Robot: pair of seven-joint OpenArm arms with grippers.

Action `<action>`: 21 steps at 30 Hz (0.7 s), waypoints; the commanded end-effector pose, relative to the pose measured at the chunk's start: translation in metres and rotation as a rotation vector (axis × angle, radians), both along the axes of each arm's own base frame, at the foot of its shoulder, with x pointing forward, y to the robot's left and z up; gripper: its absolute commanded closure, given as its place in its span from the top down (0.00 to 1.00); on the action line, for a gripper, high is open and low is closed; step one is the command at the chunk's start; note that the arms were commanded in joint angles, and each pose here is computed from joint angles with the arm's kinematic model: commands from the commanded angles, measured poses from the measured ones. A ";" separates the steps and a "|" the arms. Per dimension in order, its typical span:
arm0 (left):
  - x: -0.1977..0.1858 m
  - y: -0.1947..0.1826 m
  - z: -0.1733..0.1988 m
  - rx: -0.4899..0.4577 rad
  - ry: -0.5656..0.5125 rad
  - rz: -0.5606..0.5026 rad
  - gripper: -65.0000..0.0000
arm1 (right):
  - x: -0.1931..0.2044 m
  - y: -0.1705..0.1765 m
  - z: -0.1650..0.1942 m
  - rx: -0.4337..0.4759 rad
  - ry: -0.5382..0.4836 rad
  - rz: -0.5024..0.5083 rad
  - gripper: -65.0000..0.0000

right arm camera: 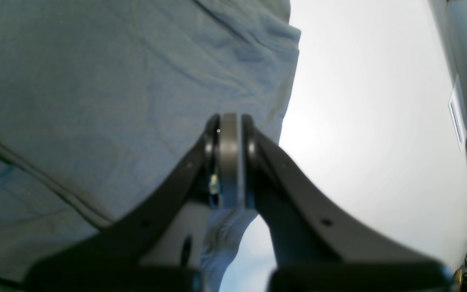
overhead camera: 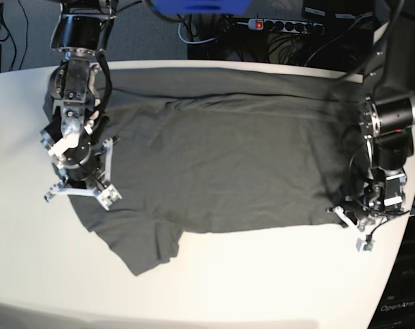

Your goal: Fold the T-shirt properly

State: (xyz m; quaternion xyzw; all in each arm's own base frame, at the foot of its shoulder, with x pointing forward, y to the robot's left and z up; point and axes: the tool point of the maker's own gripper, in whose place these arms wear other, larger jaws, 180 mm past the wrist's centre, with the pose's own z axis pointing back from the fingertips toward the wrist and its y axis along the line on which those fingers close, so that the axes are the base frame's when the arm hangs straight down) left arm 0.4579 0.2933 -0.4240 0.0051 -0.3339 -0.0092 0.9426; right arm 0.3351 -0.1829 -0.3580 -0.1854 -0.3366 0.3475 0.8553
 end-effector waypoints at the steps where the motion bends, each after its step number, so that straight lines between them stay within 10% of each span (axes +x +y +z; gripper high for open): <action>1: 0.017 0.007 0.024 0.021 -0.050 -0.001 0.04 | 0.009 -0.001 0.014 -0.005 -0.050 0.003 0.02; 21: 0.009 0.000 0.040 0.104 -0.070 -0.052 0.04 | 0.072 0.036 0.008 -0.130 0.009 0.213 0.02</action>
